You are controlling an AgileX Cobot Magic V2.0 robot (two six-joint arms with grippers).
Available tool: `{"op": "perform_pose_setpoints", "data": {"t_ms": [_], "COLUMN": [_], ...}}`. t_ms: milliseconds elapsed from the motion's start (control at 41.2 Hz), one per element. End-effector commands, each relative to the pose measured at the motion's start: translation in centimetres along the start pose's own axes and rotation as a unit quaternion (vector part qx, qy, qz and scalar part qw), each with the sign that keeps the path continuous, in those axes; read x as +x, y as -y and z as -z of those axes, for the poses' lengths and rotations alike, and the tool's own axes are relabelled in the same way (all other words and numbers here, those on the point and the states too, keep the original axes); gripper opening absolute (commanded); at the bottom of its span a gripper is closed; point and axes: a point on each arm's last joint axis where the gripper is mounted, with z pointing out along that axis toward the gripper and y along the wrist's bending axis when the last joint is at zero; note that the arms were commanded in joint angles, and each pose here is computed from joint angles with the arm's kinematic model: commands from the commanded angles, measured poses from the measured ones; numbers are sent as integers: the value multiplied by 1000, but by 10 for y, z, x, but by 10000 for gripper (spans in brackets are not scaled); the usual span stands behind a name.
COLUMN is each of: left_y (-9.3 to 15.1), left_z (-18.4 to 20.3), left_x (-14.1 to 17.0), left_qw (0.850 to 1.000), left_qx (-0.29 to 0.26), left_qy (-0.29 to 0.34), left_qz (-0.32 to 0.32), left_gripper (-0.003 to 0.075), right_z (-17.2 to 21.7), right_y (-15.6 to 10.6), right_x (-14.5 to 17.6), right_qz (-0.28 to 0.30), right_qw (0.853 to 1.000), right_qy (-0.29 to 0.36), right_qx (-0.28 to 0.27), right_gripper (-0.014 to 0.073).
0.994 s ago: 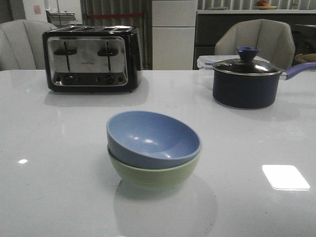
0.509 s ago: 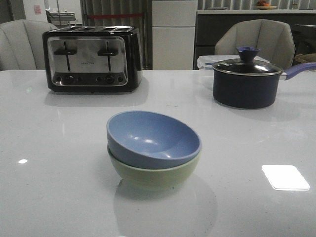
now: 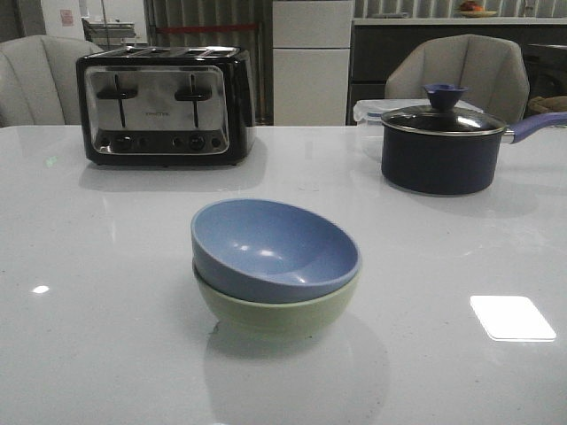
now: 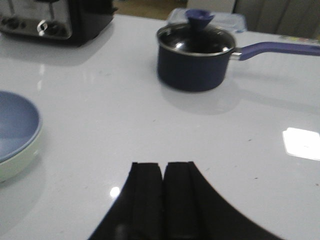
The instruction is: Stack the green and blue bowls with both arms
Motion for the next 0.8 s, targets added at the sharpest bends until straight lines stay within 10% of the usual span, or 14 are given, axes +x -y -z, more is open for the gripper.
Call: {"op": "perform_pose_setpoints", "data": {"t_ms": [0,776], "left_y": [0,0], "left_z": [2,2], "left_x": [-9,-9], "left_qw": [998,998], "left_qx": [0,0], "left_qy": [56,56], "left_qz": [2,2], "left_gripper": [93,93], "right_z": [6,5], "right_y": [5,9], "right_x": [-1,19], "right_qz": [3,-3], "right_qw": [992,974], "right_qy": [119,214], "right_qx": [39,68], "right_gripper": [56,56]}}
